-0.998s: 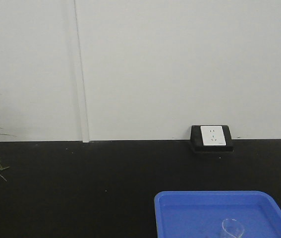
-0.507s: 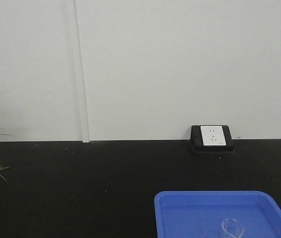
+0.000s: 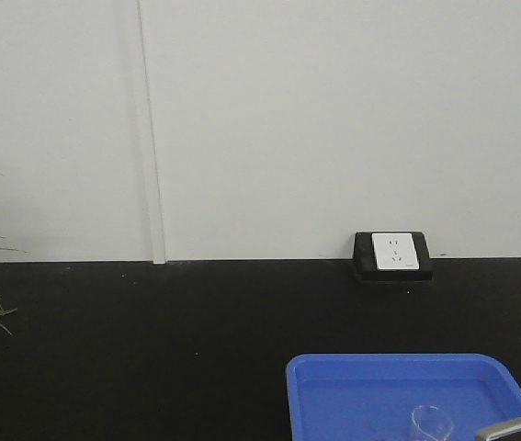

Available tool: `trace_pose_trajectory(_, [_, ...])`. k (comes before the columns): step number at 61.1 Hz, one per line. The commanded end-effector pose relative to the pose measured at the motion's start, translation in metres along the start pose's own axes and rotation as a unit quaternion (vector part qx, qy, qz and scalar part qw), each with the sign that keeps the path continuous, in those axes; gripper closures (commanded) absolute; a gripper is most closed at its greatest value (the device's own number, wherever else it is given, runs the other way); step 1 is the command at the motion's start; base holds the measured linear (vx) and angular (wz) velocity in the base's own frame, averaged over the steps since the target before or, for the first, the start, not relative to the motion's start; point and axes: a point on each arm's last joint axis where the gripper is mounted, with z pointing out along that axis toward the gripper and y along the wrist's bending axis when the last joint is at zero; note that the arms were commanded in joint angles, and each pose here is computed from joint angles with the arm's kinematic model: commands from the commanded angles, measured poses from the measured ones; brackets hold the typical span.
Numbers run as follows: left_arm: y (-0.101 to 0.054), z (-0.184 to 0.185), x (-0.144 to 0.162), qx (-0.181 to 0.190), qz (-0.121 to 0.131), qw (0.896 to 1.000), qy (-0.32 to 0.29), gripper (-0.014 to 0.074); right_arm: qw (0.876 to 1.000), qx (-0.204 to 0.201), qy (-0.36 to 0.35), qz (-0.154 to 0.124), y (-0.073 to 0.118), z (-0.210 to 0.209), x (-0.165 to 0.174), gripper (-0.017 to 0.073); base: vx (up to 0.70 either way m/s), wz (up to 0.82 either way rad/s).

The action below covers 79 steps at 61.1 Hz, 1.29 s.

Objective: Move beaker to silver tray on left bench
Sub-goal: 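Lower the right gripper around the clear beaker in the blue tray, then close the right gripper on the beaker and lift it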

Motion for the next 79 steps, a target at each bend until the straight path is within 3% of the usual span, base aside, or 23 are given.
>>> trace_pose_trajectory(1, [0.001, 0.001, -0.002, -0.002, -0.003, 0.999, -0.035, 0.0592, 0.998, -0.003, -0.061, 0.001, -0.005, 0.018, -0.017, -0.0092, 0.00, 0.00])
trace_pose_trajectory(34, [0.001, 0.001, -0.002, -0.002, -0.003, 0.999, -0.035, 0.0592, 0.998, 0.013, -0.059, 0.019, -0.022, 0.089, -0.015, -0.0046, 0.00, 0.00])
trace_pose_trajectory(44, [0.001, 0.001, -0.002, -0.002, -0.003, 0.999, -0.035, 0.0592, 0.998, 0.013, -0.061, 0.019, -0.022, 0.089, -0.016, 0.0071, 0.00, 0.00])
trace_pose_trajectory(51, [0.001, 0.001, -0.002, -0.002, -0.003, 0.999, -0.035, 0.0592, 0.998, 0.006, -0.064, 0.016, -0.021, 0.088, -0.017, 0.0216, 0.00, 0.00])
trace_pose_trajectory(66, [0.001, 0.001, -0.002, -0.002, -0.003, 0.999, -0.035, 0.0592, 0.992, -0.067, -0.103, -0.024, -0.005, 0.072, -0.046, 0.0576, 0.00, 0.00])
trace_pose_trajectory(79, [0.001, 0.001, -0.002, -0.002, -0.003, 0.999, -0.035, 0.0592, 0.974, -0.175, -0.144, -0.025, 0.025, 0.036, -0.089, 0.0575, 0.00, 0.00])
